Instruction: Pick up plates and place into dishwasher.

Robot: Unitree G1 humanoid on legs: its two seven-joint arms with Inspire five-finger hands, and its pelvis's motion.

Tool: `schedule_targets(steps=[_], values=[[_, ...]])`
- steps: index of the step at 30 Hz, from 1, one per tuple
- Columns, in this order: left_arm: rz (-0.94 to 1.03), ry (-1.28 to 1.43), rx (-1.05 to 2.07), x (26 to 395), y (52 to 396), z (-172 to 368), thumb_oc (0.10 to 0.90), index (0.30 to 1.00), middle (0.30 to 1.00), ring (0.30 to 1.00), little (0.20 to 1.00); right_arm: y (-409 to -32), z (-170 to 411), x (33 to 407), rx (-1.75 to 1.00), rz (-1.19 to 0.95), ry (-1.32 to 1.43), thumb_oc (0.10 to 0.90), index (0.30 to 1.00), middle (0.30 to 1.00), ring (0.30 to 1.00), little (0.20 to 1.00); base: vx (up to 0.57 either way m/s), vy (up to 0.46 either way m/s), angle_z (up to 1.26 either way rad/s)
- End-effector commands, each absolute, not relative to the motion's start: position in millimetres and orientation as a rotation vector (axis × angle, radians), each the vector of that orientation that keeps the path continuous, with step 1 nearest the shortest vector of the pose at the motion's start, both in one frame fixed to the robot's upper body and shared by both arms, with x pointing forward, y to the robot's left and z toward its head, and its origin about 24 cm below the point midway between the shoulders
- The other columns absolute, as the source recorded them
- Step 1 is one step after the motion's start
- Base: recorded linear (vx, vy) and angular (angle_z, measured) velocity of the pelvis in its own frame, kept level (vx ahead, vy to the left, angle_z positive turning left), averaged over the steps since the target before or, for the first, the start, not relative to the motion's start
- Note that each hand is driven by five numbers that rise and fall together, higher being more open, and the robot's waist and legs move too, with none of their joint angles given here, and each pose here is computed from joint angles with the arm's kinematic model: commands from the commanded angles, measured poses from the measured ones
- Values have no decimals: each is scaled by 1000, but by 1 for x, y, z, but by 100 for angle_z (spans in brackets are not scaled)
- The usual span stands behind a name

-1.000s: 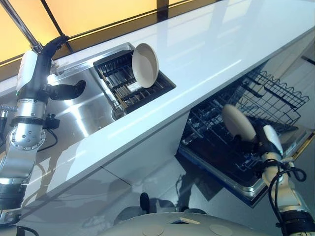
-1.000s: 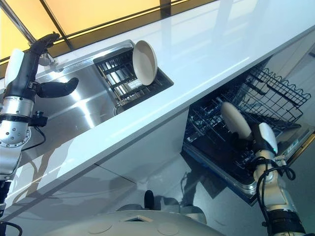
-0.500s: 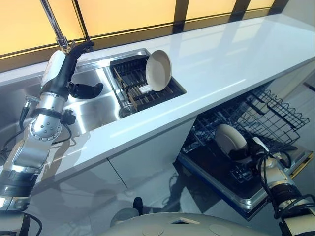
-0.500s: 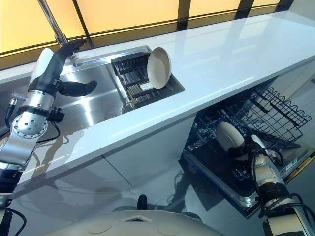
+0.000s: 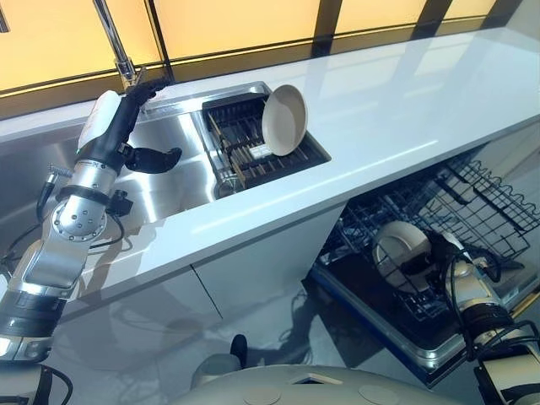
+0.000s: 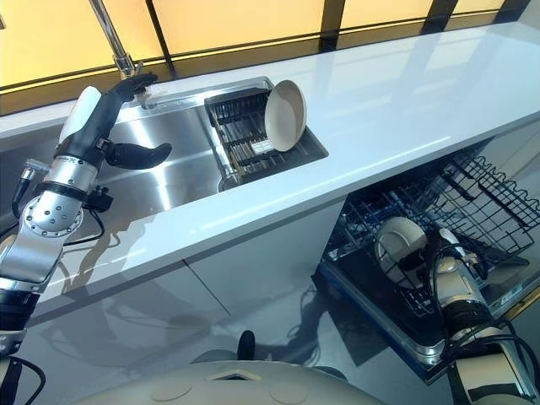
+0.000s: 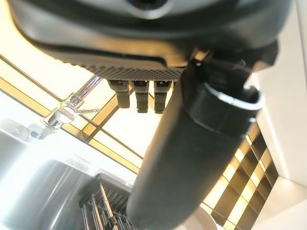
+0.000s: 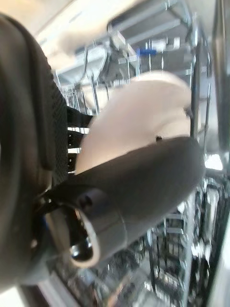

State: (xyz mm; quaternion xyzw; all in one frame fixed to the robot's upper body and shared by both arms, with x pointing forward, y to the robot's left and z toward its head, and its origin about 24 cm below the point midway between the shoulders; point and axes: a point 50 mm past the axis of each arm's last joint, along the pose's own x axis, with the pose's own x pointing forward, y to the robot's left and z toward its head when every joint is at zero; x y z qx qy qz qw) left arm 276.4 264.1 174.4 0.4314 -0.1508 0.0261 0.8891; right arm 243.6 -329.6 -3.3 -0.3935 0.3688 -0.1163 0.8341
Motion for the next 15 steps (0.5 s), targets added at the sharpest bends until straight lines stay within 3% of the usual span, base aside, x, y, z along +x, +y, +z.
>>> schedule_targets(steps=[1,15], values=[[132,-554,900,279,257,220,800,900,900,900,900,-325,66,276,-906,-331,414,800,900,900,900,900,-20,5,-5],[94,-588,1016,274,259,237,800,900,900,900,900,-301,161,258,-749,-427,-190,800,900,900,900,900,-14,9,-11]])
